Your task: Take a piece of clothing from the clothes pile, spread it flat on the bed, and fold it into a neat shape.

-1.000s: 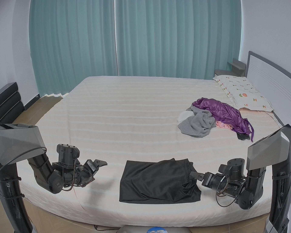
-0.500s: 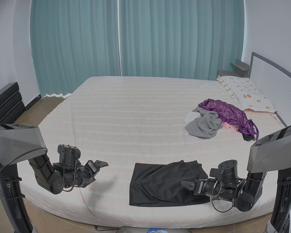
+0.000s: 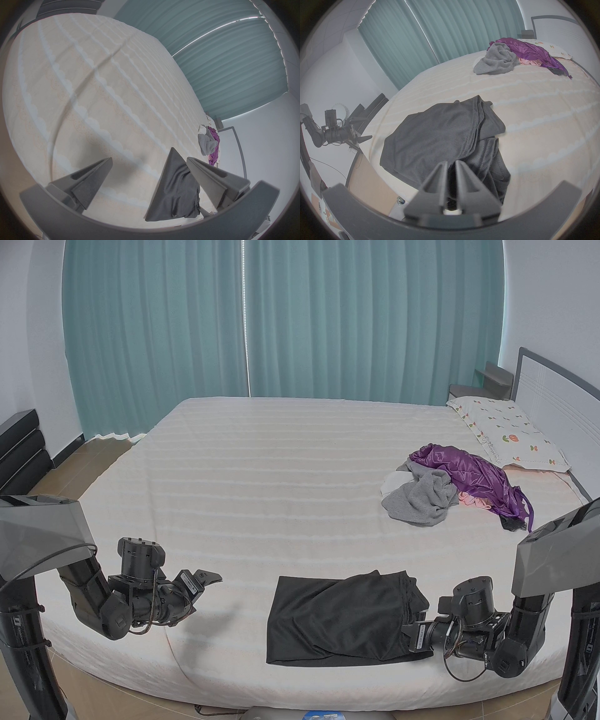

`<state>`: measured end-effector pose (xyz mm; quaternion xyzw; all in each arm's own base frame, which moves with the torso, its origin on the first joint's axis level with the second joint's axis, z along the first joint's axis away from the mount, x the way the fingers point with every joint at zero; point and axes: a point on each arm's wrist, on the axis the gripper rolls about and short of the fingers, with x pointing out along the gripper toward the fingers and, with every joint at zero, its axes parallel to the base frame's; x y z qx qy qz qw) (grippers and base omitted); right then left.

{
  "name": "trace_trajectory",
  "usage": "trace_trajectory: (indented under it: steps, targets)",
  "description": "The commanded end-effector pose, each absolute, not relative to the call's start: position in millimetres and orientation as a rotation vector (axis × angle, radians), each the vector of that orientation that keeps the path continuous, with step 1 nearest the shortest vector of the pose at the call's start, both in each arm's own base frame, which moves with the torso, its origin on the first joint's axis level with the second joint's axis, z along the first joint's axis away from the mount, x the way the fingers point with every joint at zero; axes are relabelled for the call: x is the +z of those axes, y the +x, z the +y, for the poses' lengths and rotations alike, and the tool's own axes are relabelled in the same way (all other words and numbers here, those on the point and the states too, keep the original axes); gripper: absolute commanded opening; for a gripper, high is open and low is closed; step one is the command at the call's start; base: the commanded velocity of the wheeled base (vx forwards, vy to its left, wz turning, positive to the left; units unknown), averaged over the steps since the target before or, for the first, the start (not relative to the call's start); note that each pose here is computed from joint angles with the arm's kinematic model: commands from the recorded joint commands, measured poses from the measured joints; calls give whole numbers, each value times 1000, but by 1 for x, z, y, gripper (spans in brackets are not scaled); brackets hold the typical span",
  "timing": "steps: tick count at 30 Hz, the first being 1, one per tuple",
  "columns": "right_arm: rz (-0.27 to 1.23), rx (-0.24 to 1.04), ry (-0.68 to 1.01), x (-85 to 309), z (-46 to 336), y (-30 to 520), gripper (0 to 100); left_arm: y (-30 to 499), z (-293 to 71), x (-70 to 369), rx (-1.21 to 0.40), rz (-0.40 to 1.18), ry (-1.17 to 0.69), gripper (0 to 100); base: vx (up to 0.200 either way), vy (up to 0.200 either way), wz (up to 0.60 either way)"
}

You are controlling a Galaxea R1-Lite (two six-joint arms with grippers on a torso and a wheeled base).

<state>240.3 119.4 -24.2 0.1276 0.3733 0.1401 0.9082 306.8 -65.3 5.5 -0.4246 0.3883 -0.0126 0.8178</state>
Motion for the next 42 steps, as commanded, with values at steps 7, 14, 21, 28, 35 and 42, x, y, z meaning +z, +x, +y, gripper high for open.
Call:
trace_trajectory:
  steps: [7, 14, 21, 28, 35, 42]
  targets:
    - [794, 244, 270, -19, 93, 214, 0, 307, -65, 5, -26, 828, -907, 100, 0, 0, 0]
    - [799, 239, 271, -21, 87, 202, 0, 307, -65, 5, -26, 828, -907, 100, 0, 0, 0]
    - [825, 209, 266, -32, 79, 200, 100, 307, -65, 5, -26, 828, -905, 100, 0, 0, 0]
    - [724, 289, 384, -8, 68, 212, 100, 307, -66, 5, -26, 827, -906, 100, 0, 0, 0]
    - [641, 276, 508, -26, 73, 277, 100, 309, -66, 5, -29, 823, -906, 100, 0, 0, 0]
    - [695, 252, 608, -49, 93, 345, 100, 311, -67, 3, -22, 817, -901, 100, 0, 0, 0]
